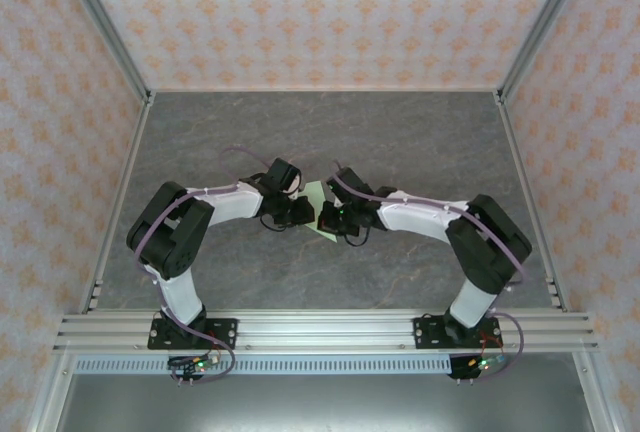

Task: Fold a paper plane with a square sheet of paper (fold left side to right side)
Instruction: Third fold the triangle at the center of the table.

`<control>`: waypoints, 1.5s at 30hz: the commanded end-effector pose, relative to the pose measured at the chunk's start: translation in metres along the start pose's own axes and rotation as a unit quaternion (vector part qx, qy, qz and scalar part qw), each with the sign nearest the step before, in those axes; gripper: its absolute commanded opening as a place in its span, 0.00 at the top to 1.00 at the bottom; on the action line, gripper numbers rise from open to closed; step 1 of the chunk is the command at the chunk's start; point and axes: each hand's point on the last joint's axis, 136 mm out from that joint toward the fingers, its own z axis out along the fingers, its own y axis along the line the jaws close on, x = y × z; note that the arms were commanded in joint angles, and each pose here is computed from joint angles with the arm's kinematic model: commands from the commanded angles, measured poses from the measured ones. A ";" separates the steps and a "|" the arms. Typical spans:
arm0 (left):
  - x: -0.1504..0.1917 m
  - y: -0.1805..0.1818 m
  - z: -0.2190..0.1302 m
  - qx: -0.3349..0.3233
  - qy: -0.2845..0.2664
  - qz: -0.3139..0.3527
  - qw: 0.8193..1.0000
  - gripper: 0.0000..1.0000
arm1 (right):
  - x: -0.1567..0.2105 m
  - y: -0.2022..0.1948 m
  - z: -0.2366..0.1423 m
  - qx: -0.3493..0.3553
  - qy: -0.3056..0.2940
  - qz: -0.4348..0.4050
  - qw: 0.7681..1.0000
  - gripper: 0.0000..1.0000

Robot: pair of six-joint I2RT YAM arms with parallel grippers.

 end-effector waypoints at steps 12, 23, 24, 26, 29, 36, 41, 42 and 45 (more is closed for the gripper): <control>0.016 0.029 0.003 -0.061 0.019 -0.005 0.998 0.81 | 0.008 -0.041 0.017 0.083 0.002 0.049 0.995 1.00; 0.016 0.030 0.003 -0.065 0.020 -0.004 0.998 0.82 | 0.023 -0.035 0.018 0.051 0.026 0.055 0.997 1.00; 0.017 0.031 0.003 -0.066 0.021 -0.005 0.998 0.81 | 0.021 -0.031 0.015 0.049 0.021 0.049 0.997 1.00; 0.016 0.030 0.003 -0.064 0.020 -0.005 0.998 0.82 | 0.017 -0.026 0.008 0.055 0.007 0.037 0.998 1.00; 0.016 0.029 0.003 -0.063 0.020 -0.005 0.998 0.81 | 0.011 -0.018 0.000 0.056 -0.009 0.025 0.998 1.00; 0.015 0.028 0.003 -0.061 0.020 -0.004 0.998 0.81 | 0.001 -0.005 0.009 0.047 -0.021 0.027 0.998 1.00; 0.015 0.027 0.003 -0.059 0.020 -0.003 0.998 0.81 | -0.006 -0.003 0.022 0.038 -0.028 0.044 0.998 1.00; 0.015 0.027 0.004 -0.060 0.021 -0.002 0.998 0.81 | -0.006 -0.001 0.025 0.036 -0.026 0.045 0.998 1.00; 0.015 0.027 0.003 -0.060 0.021 -0.002 0.998 0.81 | -0.005 -0.005 0.030 0.042 -0.020 0.048 0.998 1.00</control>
